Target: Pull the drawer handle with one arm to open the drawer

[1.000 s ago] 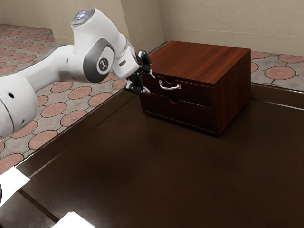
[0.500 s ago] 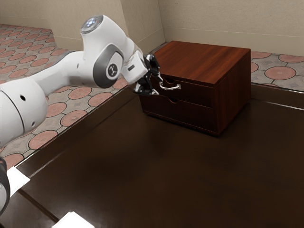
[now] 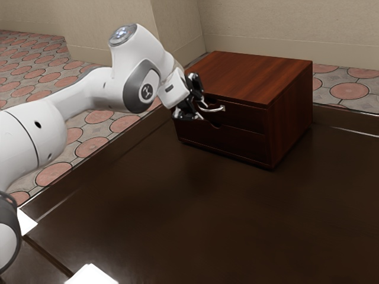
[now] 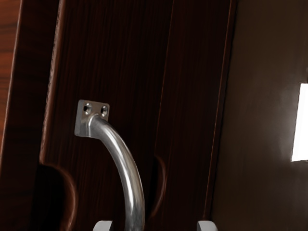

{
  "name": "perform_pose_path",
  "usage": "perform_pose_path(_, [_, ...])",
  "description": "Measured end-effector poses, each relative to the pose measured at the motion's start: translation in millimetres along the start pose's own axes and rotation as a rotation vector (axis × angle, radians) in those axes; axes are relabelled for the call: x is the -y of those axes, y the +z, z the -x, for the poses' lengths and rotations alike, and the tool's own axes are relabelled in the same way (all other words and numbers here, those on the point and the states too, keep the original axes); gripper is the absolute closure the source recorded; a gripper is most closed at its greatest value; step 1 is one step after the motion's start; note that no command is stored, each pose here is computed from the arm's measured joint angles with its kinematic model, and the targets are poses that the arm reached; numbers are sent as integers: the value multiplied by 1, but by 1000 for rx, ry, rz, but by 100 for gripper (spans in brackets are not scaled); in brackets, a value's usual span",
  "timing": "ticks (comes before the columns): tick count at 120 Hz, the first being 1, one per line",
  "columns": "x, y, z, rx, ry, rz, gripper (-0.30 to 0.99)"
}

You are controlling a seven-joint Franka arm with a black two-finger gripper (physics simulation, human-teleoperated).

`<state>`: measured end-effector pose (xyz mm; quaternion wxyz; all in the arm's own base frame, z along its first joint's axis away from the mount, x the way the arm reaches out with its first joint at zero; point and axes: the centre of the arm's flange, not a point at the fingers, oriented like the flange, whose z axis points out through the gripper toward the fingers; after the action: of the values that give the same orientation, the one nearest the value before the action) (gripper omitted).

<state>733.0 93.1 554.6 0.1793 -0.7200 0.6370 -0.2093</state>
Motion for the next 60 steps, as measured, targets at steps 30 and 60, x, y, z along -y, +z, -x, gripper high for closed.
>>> perform_pose_path(30, [-6, -1, -9, 14, 38, 17, 62])
perform_pose_path(60, [-15, -13, -13, 18, 44, 29, 66])
